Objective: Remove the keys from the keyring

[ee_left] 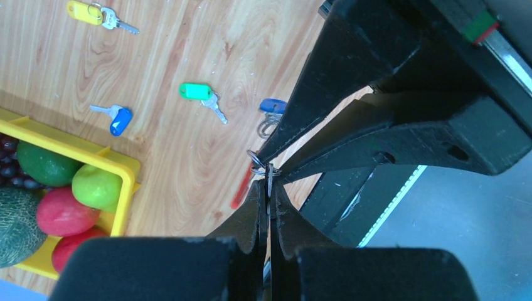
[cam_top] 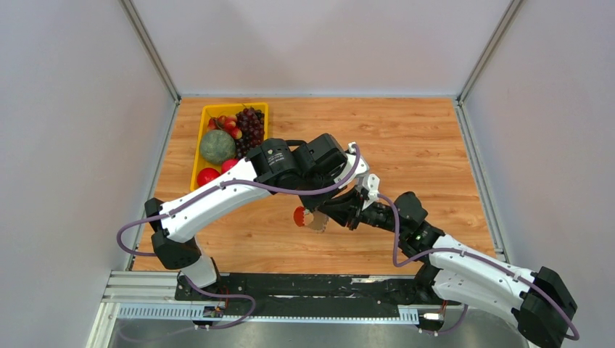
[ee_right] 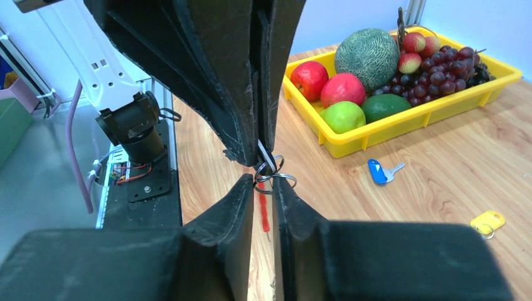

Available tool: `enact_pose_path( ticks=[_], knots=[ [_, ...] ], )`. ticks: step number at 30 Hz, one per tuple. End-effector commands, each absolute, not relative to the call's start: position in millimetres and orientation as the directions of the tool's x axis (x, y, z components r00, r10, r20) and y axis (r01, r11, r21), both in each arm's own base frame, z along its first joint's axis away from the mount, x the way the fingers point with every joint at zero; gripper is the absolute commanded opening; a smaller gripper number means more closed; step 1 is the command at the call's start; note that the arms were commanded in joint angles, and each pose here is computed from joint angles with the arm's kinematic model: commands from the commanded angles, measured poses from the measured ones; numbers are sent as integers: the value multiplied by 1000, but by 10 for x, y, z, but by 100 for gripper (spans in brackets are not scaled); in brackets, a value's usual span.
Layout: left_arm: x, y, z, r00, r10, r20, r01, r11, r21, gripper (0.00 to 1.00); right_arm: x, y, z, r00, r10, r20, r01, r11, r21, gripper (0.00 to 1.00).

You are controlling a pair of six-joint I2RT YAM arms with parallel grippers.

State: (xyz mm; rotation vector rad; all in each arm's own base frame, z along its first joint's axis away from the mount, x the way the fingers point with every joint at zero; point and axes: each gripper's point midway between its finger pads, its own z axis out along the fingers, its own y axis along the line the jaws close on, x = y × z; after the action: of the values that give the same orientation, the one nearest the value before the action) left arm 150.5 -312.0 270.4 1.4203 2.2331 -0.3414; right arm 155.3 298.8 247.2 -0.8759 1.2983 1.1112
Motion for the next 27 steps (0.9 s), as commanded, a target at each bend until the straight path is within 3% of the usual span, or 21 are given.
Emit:
enact_pose_path(
  ticks=[1, 3, 4, 17, 27],
  knots=[
    [1468, -3224, 2934, -347, 729, -590, 902, 433, 3, 0, 1607, 2976, 2694, -18, 185, -983, -950, 302, 74, 11],
    [1472, -3214, 2941, -353, 724, -593, 898, 440, 3, 0, 1604, 2957, 2668, -14, 174, -985, -949, 308, 68, 1],
    [1492, -3203, 2945, -356, 721, -594, 893, 450, 11, 0, 1598, 2946, 2656, -12, 169, -986, -949, 309, 65, 0],
    [1679, -3139, 2916, -427, 668, -610, 855, 518, -31, 0, 1285, 2933, 2527, 9, 72, -997, -987, 161, 3, 0],
    [1619, -3171, 2718, -453, 682, -574, 864, 495, -94, 0, 1130, 2865, 2638, 109, 110, -988, -990, 106, -97, 0]
  ],
)
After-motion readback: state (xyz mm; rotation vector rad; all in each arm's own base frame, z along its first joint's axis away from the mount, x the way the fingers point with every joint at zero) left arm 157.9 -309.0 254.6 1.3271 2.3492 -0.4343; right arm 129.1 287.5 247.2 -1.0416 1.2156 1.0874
